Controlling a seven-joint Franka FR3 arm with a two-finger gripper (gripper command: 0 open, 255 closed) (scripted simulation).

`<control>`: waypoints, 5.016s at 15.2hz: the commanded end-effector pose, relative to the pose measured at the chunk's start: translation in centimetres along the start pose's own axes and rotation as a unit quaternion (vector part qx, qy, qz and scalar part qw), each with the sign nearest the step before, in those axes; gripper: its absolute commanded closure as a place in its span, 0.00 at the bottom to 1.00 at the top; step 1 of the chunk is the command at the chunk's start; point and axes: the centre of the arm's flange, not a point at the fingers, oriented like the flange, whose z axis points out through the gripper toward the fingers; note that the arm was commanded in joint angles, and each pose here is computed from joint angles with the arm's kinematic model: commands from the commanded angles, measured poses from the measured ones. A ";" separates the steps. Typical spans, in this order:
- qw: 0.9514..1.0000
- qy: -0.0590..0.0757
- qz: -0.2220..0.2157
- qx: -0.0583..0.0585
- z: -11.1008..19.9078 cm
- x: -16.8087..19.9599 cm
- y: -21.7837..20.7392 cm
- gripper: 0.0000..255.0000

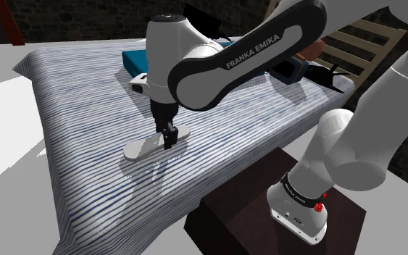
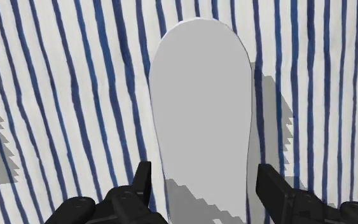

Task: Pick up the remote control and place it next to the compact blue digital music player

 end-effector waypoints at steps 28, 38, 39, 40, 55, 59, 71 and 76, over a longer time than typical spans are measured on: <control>1.000 0.000 0.000 0.000 -14.8 0.0 0.0 1.00; 1.000 0.000 0.000 0.000 -14.9 -13.1 1.2 1.00; 1.000 0.000 0.000 0.000 -14.9 -14.5 1.4 1.00; 1.000 0.000 0.000 0.000 -14.9 -15.8 1.5 1.00; 1.000 0.000 0.000 0.000 -15.0 -35.5 3.3 1.00; 1.000 0.000 0.000 0.000 -15.0 -40.7 3.8 1.00; 1.000 0.000 0.000 0.000 -14.6 -55.5 5.1 1.00; 1.000 0.000 0.000 0.000 -11.9 -55.5 5.1 1.00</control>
